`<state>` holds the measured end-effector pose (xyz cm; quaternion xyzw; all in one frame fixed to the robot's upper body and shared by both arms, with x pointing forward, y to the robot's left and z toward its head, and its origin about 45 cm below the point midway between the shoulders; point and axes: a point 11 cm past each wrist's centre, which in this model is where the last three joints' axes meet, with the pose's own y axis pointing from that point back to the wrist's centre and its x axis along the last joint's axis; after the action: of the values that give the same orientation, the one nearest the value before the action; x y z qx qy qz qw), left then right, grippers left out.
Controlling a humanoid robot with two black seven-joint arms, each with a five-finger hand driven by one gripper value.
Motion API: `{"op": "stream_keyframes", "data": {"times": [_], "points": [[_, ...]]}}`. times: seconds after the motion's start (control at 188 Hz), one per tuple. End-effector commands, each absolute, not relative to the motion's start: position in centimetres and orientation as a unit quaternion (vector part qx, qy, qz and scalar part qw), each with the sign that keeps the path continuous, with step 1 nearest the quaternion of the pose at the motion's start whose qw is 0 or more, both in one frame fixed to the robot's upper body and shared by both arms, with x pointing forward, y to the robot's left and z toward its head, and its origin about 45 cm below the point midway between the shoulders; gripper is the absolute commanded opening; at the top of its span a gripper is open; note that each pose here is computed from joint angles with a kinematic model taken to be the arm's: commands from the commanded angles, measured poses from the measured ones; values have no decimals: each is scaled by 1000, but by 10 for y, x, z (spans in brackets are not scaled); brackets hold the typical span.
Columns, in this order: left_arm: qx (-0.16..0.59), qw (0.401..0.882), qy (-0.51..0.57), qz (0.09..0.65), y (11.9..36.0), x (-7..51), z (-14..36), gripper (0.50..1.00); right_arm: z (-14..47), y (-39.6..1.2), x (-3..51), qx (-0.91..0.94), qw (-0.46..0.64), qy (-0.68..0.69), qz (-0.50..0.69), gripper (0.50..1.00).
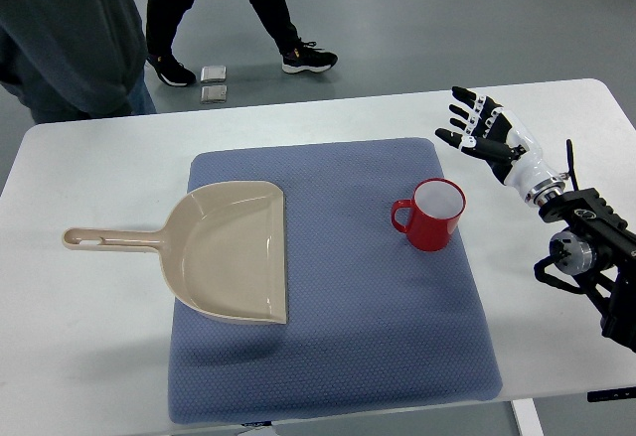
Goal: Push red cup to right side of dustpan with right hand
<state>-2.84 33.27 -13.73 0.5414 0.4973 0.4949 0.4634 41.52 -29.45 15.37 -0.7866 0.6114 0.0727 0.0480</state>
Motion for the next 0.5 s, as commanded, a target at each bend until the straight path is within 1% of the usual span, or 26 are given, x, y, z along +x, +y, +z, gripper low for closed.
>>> {"op": "stream_keyframes", "data": {"times": [0.0, 0.25, 0.33, 0.494], "points": [[539, 462, 499, 497, 333, -28, -137, 1000, 154, -296, 415, -786, 48, 612, 72, 934], [540, 462, 498, 497, 334, -28, -137, 1000, 154, -296, 415, -786, 48, 612, 72, 934], [544, 458, 495, 499, 337, -29, -137, 1000, 155, -301, 415, -786, 45, 613, 70, 934], [542, 461, 496, 497, 335, -28, -137, 1000, 158, -310, 415, -786, 41, 613, 64, 934]]}}
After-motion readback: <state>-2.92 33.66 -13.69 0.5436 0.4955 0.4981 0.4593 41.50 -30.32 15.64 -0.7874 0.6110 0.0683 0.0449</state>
